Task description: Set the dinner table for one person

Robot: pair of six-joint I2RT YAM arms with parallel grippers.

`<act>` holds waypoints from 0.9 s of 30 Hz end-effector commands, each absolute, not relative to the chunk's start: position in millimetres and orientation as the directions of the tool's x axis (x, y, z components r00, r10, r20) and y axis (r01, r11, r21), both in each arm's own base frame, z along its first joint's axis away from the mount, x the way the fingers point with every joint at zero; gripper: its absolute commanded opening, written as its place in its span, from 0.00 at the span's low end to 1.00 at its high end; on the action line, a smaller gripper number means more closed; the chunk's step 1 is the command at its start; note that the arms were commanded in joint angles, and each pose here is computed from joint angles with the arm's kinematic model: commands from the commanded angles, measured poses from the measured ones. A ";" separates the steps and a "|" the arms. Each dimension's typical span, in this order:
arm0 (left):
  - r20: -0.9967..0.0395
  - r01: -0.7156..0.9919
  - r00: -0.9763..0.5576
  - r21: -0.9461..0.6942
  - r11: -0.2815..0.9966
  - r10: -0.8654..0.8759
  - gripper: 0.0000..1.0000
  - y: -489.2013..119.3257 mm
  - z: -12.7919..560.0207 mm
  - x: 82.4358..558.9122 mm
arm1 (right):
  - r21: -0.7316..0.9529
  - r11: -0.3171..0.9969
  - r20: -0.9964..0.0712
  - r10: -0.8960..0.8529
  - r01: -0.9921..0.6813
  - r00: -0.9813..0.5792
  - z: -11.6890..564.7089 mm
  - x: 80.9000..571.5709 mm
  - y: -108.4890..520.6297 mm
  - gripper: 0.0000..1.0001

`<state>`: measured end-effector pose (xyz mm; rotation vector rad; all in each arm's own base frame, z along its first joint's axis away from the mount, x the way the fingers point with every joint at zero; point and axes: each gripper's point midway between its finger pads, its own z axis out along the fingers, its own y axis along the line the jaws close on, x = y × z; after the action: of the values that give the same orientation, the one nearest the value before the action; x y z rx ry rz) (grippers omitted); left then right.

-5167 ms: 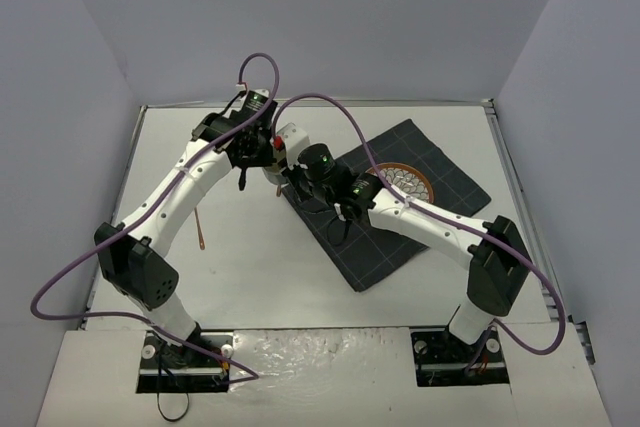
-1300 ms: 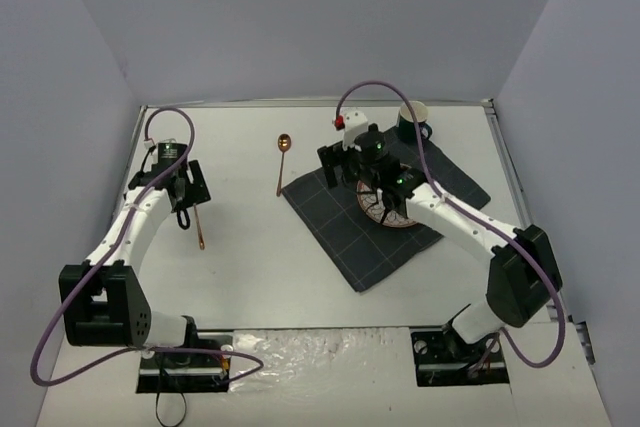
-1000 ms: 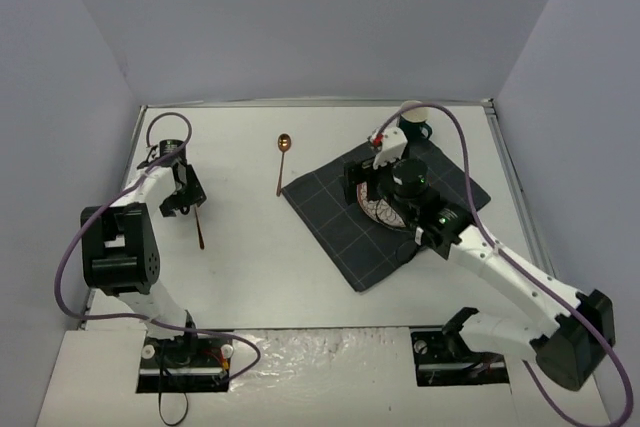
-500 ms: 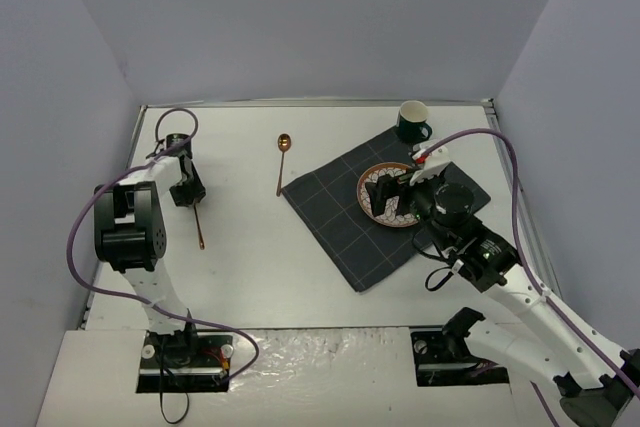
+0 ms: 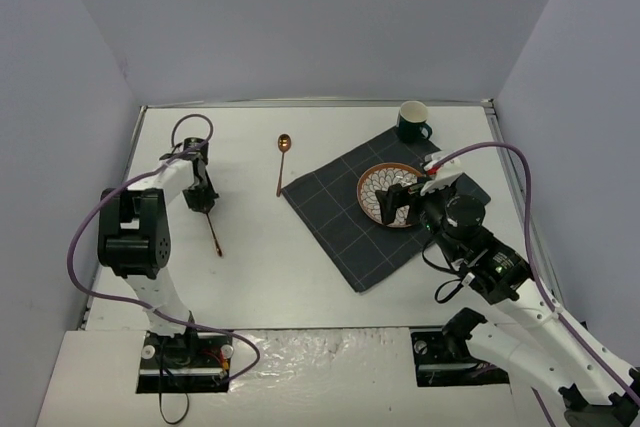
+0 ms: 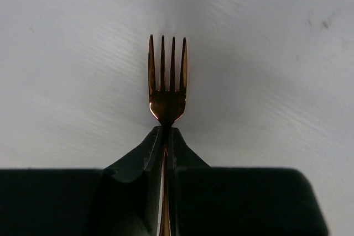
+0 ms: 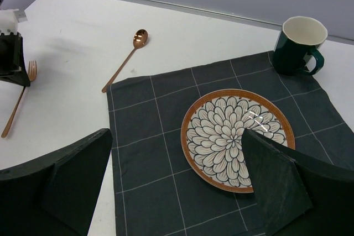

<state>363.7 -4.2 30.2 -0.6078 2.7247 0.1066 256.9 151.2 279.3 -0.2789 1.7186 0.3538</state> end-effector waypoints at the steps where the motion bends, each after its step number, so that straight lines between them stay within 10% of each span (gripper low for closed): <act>1: -0.420 -0.435 -0.803 -0.075 0.897 -0.424 0.00 -58.6 94.5 350.7 | 0.086 0.927 -0.992 0.047 -0.366 -0.115 297.3 255.3 145.6 1.00; 11: -0.415 -0.398 -0.707 -0.438 0.806 -0.573 0.00 -231.8 163.0 343.7 | 0.118 0.928 -0.991 0.088 -0.354 -0.100 312.8 239.3 131.4 1.00; 27: -0.317 -0.511 -0.620 -0.530 0.676 -0.717 0.00 -363.3 127.4 343.5 | 0.124 0.938 -0.991 0.099 -0.325 -0.092 315.3 224.3 113.1 1.00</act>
<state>324.2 -346.0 100.3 -0.7951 2.5230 -0.4491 223.8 118.8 288.9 -0.2287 1.6952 0.3510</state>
